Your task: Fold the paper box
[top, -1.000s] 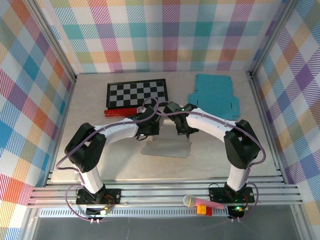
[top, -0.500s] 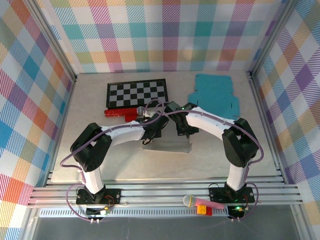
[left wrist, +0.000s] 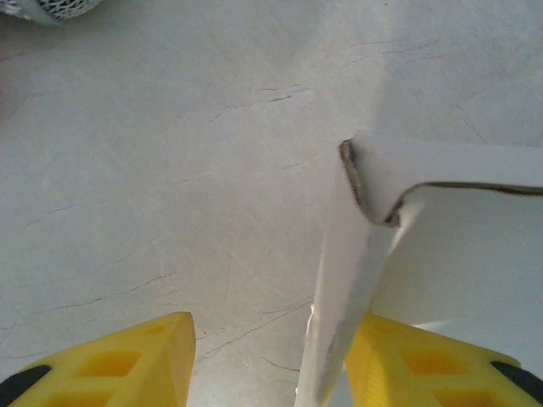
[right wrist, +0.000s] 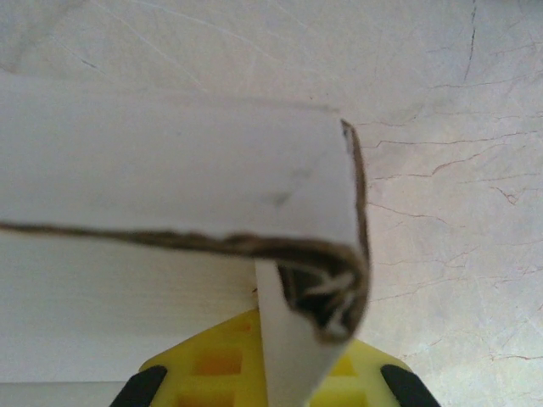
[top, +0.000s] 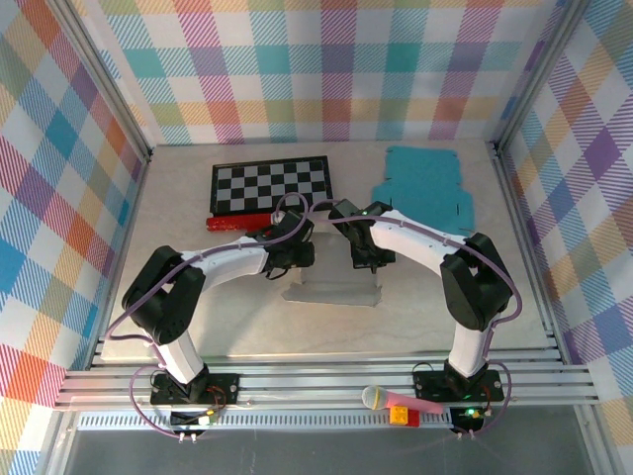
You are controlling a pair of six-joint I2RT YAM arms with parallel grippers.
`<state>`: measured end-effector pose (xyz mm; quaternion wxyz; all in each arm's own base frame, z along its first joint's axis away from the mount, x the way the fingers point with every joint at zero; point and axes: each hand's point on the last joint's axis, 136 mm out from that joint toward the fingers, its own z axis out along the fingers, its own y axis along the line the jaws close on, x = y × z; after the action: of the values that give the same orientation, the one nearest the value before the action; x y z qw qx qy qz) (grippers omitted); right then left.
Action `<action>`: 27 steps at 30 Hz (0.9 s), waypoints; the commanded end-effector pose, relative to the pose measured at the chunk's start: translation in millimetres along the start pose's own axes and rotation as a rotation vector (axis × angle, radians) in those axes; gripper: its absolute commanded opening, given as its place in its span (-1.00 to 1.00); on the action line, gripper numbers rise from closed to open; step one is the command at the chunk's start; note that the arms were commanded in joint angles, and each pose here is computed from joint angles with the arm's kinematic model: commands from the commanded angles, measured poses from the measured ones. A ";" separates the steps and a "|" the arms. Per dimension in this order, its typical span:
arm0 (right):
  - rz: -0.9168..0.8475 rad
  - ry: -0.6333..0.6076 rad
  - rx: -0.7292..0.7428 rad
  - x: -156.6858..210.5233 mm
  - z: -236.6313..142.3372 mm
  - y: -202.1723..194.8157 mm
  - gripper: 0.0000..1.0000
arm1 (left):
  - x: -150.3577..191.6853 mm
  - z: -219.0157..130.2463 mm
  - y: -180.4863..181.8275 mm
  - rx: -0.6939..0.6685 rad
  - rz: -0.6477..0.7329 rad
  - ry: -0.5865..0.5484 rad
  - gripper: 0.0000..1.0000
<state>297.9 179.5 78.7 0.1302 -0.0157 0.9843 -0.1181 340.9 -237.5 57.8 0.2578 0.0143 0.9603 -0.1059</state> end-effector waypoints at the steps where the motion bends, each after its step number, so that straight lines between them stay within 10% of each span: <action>1: -0.022 0.024 0.005 6.4 -1.4 -2.9 -1.00 | -5.3 -0.4 -5.3 0.019 0.031 -0.003 -0.15; 9: -0.013 0.019 0.004 3.3 -3.9 -2.7 -1.00 | -3.5 7.5 5.6 -0.062 0.055 -0.010 -1.00; 23: 0.038 0.016 -0.006 2.5 -1.8 -3.4 -1.00 | -4.0 -13.5 13.5 -0.268 0.087 -0.122 -1.00; 27: 0.059 0.032 -0.013 3.1 1.2 -5.7 -1.00 | -11.2 -21.4 -1.2 -0.191 0.102 -0.125 -0.22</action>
<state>299.9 182.9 77.3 0.1294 -0.0013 0.9863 -0.1021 336.3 -234.0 62.1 0.3067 0.0308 0.9513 0.0032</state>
